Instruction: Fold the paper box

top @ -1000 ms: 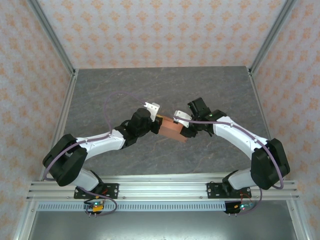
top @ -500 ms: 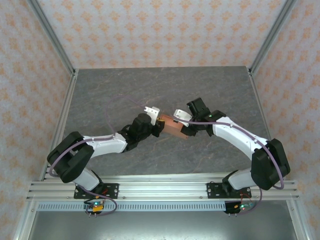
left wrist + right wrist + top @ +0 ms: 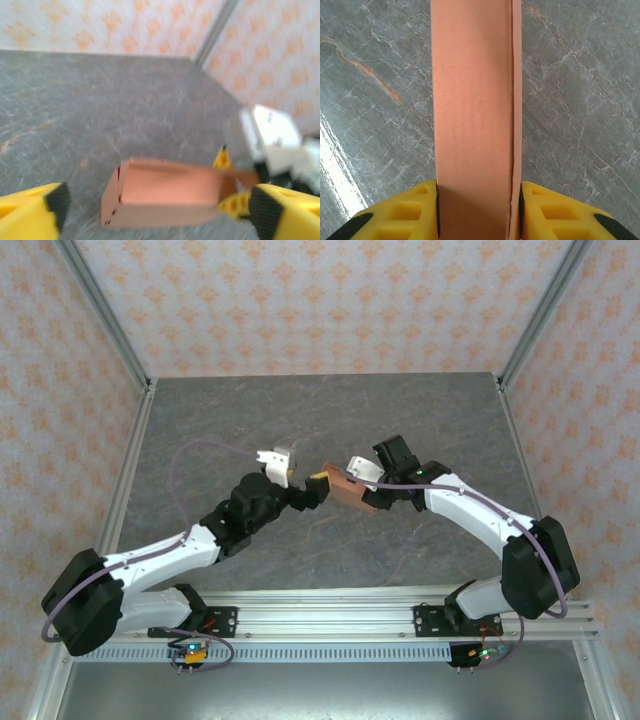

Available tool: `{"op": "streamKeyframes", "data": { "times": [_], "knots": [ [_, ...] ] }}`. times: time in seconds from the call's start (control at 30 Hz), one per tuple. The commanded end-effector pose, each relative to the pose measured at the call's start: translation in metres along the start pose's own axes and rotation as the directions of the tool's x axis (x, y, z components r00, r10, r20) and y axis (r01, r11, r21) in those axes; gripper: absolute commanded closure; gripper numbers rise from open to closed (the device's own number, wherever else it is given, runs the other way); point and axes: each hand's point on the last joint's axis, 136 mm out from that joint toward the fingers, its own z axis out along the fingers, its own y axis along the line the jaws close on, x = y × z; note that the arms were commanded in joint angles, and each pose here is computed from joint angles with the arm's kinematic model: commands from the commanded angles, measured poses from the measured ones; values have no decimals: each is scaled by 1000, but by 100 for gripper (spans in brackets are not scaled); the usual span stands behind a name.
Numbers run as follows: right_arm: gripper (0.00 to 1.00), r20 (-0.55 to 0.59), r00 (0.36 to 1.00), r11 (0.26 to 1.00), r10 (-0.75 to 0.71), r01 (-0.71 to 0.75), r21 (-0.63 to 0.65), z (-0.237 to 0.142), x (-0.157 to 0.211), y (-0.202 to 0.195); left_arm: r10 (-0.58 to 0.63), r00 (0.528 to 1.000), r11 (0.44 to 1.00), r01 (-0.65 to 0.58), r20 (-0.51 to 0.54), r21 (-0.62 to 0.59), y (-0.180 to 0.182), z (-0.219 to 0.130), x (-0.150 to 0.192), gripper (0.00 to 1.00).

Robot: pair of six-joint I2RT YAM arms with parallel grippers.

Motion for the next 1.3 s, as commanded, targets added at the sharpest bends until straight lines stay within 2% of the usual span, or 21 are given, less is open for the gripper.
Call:
{"op": "streamKeyframes", "data": {
  "times": [0.0, 0.2, 0.3, 0.43, 0.57, 0.73, 0.87, 1.0, 1.1, 1.27],
  "knots": [
    [64, -57, 998, 997, -13, 9, -74, 12, 18, 16, -72, 997, 985, 67, -25, -157, 24, 11, -4, 1],
    [64, -47, 999, 996, -20, 16, -83, 10, 16, 18, -146, 982, 968, 116, -122, -224, 38, 55, 14, 7],
    [64, -44, 999, 996, -21, 17, -91, 10, 16, 20, -182, 974, 946, 137, -133, -292, 50, 71, 21, 11],
    [64, -51, 999, 996, -17, 12, -92, 11, 18, 20, -224, 964, 932, 169, -144, -321, 59, 83, 34, 16],
    [64, -61, 998, 997, -10, 6, -76, 12, 19, 17, -269, 947, 923, 201, -176, -329, 66, 83, 64, 27],
    [63, -63, 998, 997, -4, -1, -78, 15, 19, 17, -327, 930, 888, 242, -167, -391, 89, 69, 100, 31],
    [57, -53, 999, 997, 0, -4, -75, 16, 16, 16, -339, 926, 873, 245, -164, -421, 98, 64, 110, 32],
    [49, 39, 999, 996, -2, 6, -94, 3, 0, 20, -328, 930, 866, 225, -166, -447, 103, 64, 113, 32],
    [39, 158, 987, 999, 16, -9, -43, -18, -19, 13, -322, 931, 860, 213, -169, -464, 106, 64, 116, 32],
    [35, 305, 947, 993, 103, -113, 15, -50, -36, -4, -326, 931, 858, 217, -166, -465, 105, 65, 114, 30]
  ]
}}
